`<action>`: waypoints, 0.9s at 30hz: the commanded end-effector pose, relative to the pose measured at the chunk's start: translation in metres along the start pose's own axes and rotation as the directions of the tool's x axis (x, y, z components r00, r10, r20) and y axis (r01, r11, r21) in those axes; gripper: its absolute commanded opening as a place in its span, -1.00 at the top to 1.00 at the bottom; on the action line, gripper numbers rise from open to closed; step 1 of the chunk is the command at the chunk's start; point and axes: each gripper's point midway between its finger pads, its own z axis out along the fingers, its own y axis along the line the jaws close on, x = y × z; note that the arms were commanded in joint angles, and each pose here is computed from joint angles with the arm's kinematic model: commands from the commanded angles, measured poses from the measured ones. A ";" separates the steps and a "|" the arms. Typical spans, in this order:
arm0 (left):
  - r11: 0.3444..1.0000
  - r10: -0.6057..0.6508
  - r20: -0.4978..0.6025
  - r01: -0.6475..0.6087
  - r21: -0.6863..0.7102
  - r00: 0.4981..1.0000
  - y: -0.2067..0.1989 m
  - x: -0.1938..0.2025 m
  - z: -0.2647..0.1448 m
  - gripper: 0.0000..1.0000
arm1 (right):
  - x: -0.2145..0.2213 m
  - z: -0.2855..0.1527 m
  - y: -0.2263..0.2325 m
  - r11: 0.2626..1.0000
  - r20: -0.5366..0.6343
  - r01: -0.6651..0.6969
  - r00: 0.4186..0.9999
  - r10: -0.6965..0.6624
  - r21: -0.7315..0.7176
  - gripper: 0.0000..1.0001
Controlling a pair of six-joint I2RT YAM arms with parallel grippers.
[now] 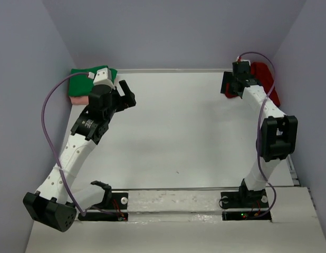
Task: Fold and stack the t-shirts
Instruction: Grab the tshirt from the pile
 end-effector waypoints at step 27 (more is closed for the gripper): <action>0.999 0.037 -0.013 -0.037 0.022 0.999 -0.010 0.000 0.014 -0.97 | -0.030 0.065 0.011 0.992 0.009 -0.042 0.999 0.044 -0.123 -0.76</action>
